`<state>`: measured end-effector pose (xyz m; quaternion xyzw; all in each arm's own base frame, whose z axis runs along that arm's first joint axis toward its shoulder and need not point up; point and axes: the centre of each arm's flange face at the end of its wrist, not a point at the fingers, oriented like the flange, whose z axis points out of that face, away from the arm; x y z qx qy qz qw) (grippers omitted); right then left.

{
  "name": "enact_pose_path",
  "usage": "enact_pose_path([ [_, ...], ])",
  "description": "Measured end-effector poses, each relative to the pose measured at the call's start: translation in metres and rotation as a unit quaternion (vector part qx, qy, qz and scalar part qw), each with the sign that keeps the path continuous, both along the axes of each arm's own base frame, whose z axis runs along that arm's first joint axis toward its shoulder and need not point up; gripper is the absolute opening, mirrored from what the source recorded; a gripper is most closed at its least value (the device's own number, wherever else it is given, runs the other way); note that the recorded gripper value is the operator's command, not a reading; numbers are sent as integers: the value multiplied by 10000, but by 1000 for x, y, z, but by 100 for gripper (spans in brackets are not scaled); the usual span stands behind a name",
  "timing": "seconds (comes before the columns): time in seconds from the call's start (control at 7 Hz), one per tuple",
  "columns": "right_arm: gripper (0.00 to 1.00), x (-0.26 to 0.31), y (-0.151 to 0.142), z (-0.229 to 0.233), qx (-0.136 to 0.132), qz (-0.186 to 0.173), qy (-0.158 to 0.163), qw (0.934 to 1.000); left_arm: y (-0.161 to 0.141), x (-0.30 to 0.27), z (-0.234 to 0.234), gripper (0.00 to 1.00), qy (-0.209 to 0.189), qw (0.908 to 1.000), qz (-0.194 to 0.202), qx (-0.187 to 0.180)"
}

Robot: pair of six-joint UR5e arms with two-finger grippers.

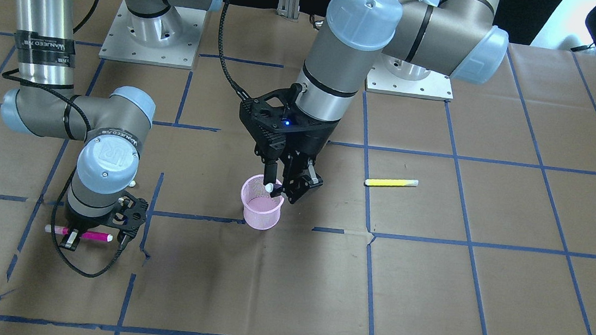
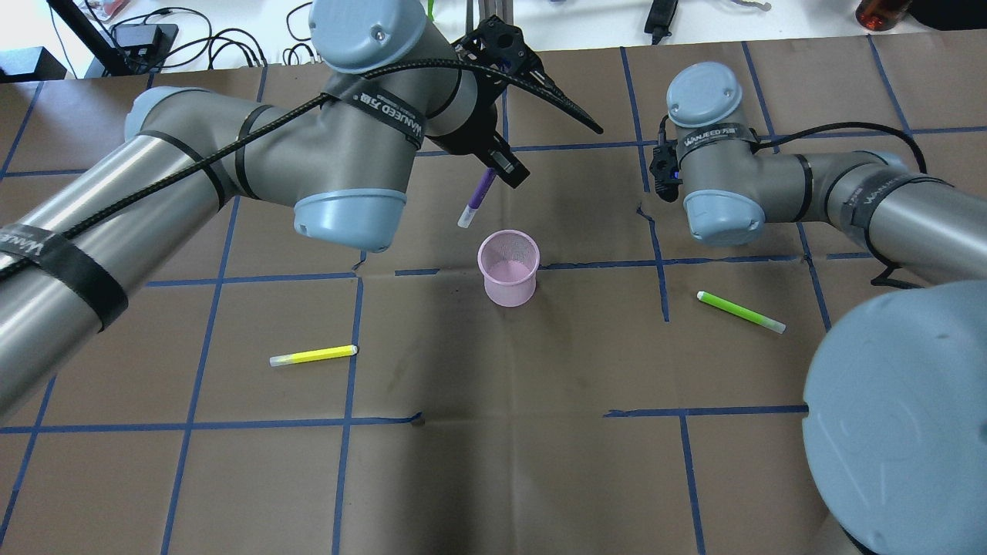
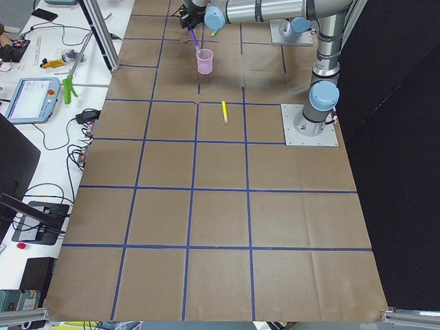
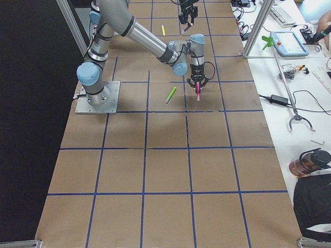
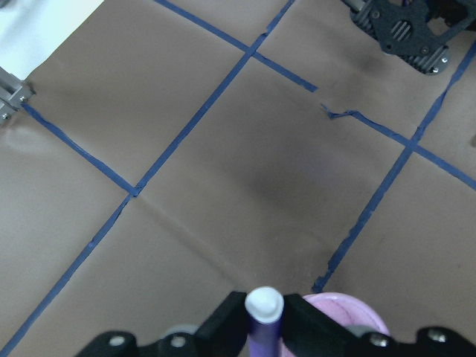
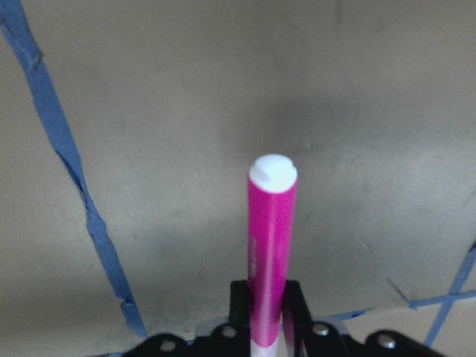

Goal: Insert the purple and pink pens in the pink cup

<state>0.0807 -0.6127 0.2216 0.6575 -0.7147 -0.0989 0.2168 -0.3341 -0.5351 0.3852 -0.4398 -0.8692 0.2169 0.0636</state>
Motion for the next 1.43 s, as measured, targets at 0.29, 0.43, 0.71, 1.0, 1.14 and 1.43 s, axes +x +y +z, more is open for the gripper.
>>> enact_pose_path([
  [0.29,0,2,7,51,-328,65,-380,9987,9,-5,-29,0,305,9994,39,-155],
  [0.43,0,2,14,72,-378,72,-614,9974,14,-11,-43,0,365,9991,2,-196],
  [0.71,0,4,27,105,-191,78,-1023,9945,27,-28,-57,1,364,9990,-160,-200],
  [1.0,0,5,33,157,85,58,-1203,9927,27,-33,-68,54,326,9992,-199,-154],
  [1.14,0,7,33,183,271,41,-1291,9913,25,-34,-76,86,289,9993,-196,-113],
  [1.43,0,14,36,212,640,-45,-1604,9850,20,-30,-83,96,20,9998,-96,-167],
])
